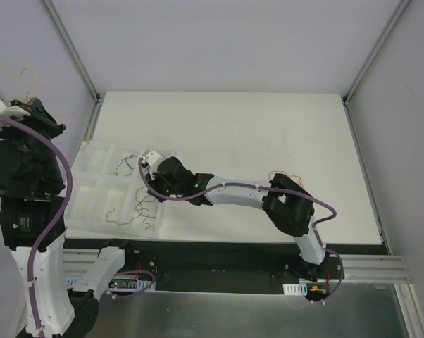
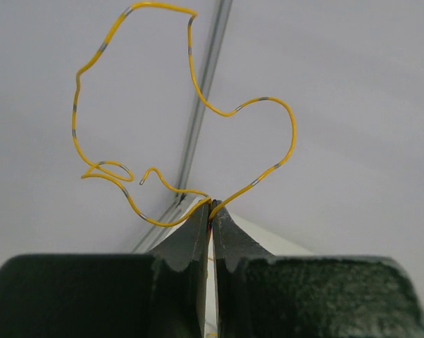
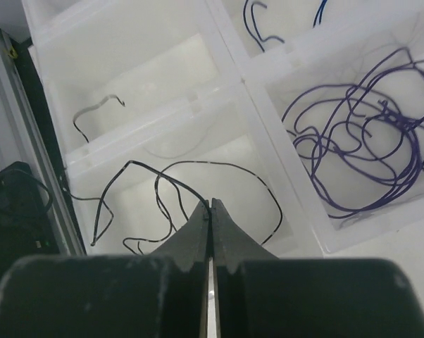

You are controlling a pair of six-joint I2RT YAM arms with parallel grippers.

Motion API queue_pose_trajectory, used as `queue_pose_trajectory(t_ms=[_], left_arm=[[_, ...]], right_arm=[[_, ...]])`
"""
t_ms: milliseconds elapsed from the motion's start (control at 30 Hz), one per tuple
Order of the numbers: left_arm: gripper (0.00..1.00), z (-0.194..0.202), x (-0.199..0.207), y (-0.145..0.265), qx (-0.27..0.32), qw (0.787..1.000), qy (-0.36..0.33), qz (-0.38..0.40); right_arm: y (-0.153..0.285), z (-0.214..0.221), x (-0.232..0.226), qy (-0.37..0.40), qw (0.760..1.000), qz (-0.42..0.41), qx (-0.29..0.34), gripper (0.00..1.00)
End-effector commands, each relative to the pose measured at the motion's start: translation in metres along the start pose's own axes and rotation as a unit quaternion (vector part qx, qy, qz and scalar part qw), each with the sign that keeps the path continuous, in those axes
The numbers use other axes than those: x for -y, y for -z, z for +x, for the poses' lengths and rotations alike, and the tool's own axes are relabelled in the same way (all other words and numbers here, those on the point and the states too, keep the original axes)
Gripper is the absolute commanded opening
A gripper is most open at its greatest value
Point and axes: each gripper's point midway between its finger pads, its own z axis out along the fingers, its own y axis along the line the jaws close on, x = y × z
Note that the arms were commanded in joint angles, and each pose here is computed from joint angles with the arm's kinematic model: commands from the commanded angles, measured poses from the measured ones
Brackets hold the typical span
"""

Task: Untangle the cables

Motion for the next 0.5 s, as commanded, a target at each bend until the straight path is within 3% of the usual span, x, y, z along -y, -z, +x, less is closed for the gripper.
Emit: queue_pose_trajectory(t_ms=[0, 233, 467], left_arm=[[0.00, 0.038, -0.039, 0.008, -0.020, 0.995, -0.046, -0.084], [0.00, 0.189, -0.070, 0.024, -0.176, 0.972, -0.070, -0.141], [0.00, 0.267, -0.095, 0.048, -0.276, 0.937, -0.124, -0.174]], right_arm=[[0.047, -0.084, -0.018, 0.031, 0.997, -0.019, 0.064, 0.00], [0.087, -0.127, -0.042, 0.011, 0.991, -0.064, 0.113, 0.00], [0.108, -0.123, -0.040, 0.007, 0.990, -0.065, 0.123, 0.00]])
